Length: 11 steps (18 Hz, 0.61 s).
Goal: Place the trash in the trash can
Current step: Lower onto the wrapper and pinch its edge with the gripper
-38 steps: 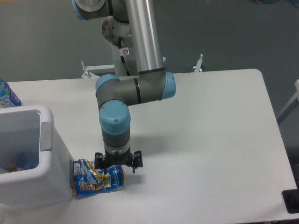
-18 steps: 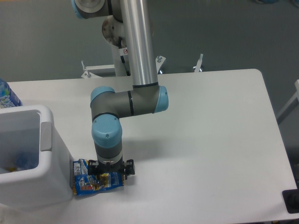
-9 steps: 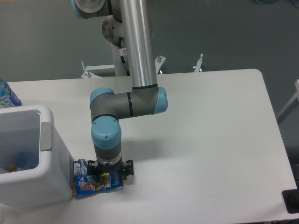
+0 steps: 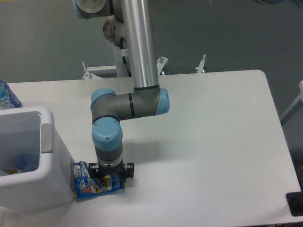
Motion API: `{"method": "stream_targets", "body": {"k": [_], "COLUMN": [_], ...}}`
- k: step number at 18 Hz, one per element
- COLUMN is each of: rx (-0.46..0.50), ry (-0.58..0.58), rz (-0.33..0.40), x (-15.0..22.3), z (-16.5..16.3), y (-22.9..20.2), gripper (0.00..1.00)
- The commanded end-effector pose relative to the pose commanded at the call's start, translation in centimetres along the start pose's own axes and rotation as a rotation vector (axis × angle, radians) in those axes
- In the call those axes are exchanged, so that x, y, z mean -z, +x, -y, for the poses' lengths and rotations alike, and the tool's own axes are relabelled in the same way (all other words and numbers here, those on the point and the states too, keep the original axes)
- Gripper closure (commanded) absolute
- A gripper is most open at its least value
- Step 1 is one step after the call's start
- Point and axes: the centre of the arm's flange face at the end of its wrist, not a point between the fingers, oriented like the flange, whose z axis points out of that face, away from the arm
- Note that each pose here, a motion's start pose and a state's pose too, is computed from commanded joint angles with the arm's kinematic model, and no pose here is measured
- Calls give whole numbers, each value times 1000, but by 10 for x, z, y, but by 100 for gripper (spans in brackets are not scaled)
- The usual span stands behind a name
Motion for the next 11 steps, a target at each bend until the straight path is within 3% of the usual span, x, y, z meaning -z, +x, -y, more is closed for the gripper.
{"method": "stream_targets", "body": {"k": [7, 11], "rx": [-3, 27], "ry": [4, 6], "rz": [0, 0], "x": [5, 8], "z": [-2, -3], "y": [4, 5], "gripper": [42, 58]}}
